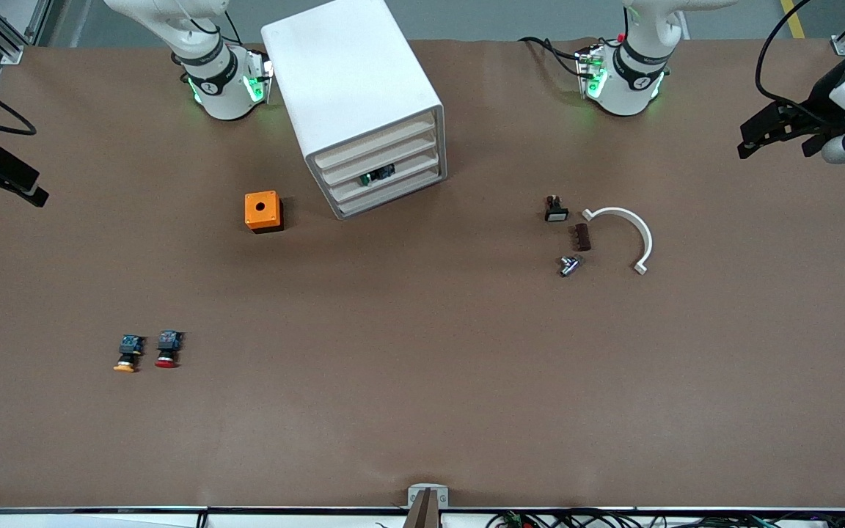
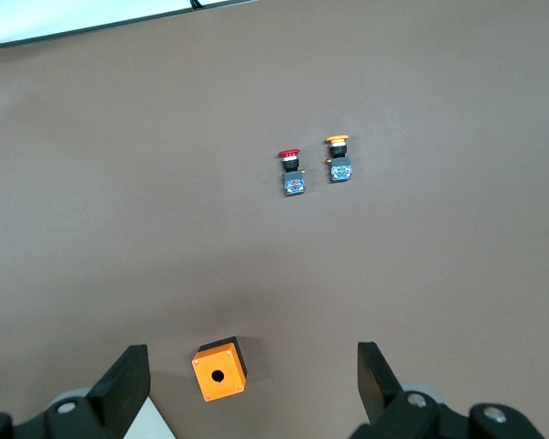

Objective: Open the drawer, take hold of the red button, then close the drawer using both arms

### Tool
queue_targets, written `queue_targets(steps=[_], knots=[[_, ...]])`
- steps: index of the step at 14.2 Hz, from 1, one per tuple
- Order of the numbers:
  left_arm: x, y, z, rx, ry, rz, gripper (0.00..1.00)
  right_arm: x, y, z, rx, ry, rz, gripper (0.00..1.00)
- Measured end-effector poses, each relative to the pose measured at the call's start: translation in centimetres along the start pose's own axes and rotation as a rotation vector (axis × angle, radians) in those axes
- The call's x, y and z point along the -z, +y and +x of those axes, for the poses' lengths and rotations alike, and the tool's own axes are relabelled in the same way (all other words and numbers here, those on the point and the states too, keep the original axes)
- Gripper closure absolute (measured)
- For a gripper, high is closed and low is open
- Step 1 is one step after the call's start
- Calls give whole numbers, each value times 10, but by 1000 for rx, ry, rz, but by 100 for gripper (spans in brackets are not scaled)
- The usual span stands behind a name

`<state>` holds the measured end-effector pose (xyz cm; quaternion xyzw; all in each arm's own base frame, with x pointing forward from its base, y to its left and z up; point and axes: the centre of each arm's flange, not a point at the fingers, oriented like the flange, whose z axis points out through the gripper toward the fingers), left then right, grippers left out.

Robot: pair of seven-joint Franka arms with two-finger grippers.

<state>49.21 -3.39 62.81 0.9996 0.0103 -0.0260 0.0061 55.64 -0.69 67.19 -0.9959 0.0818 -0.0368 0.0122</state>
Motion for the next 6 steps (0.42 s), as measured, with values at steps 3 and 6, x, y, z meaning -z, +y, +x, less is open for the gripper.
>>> queue_targets(steps=[3,6], knots=[[0,0,0,0,-1,0,0,-9,0,4,0,15,2,0],[-1,0,0,0,-3,0,0,-11,-1,3,2,12,2,0]])
